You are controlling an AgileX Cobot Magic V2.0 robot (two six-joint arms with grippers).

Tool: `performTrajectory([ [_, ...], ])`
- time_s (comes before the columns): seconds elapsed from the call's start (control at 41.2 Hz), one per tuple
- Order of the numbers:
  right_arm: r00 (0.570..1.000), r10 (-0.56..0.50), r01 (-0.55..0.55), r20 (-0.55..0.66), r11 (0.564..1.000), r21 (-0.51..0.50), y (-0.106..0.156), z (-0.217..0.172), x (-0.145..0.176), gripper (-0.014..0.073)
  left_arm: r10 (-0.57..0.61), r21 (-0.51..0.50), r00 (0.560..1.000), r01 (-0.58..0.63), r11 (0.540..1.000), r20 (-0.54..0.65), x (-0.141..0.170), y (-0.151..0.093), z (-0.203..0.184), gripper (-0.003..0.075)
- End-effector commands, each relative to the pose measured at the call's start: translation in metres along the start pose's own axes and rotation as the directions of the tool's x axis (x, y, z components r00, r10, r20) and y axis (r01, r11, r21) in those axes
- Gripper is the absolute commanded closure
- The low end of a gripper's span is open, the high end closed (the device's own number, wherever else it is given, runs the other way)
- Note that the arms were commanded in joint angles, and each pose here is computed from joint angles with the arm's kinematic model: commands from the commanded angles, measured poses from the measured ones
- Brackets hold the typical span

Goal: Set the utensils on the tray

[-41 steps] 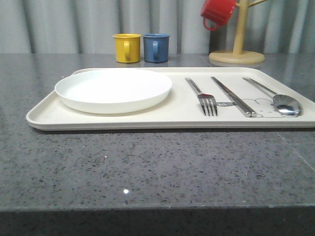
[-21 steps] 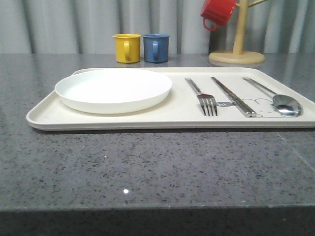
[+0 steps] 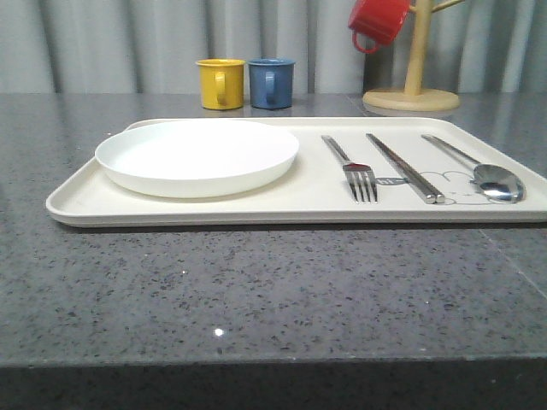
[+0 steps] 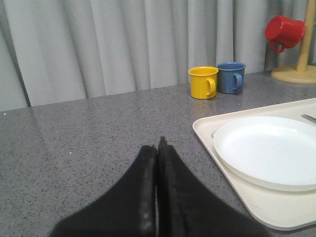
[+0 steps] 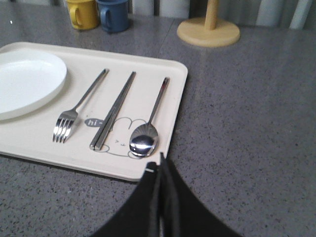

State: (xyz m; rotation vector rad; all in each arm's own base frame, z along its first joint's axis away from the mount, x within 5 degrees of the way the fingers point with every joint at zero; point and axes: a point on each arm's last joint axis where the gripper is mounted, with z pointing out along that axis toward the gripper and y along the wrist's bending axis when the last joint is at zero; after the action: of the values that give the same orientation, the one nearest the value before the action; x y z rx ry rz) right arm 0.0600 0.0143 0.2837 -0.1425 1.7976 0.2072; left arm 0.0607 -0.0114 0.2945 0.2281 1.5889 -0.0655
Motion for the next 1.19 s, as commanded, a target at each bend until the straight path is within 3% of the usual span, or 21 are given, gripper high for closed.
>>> performTrajectory([
  [0.0, 0.981, -0.021, 0.021, 0.195, 1.000, 0.004, 0.000, -0.007, -0.009, 0.0707, -0.015, -0.002, 0.994, 0.016, 1.000, 0.104, -0.016, 0.001, -0.002, 0.0733],
  [0.097, 0.971, -0.021, 0.021, 0.239, 1.000, 0.003, 0.000, -0.009, -0.008, 0.0707, -0.015, -0.002, 0.994, 0.016, 1.000, 0.104, -0.016, 0.001, -0.002, 0.0733],
  [0.996, 0.972, -0.021, 0.021, 0.235, 1.000, 0.003, 0.000, -0.009, -0.007, 0.0707, -0.015, -0.002, 0.994, 0.016, 1.000, 0.104, -0.016, 0.001, -0.002, 0.0733],
  [1.165, 0.972, -0.021, 0.021, 0.235, 1.000, 0.003, 0.000, -0.009, -0.007, 0.0707, -0.015, -0.022, 0.993, 0.018, 1.000, 0.120, -0.003, 0.001, -0.004, 0.0733],
])
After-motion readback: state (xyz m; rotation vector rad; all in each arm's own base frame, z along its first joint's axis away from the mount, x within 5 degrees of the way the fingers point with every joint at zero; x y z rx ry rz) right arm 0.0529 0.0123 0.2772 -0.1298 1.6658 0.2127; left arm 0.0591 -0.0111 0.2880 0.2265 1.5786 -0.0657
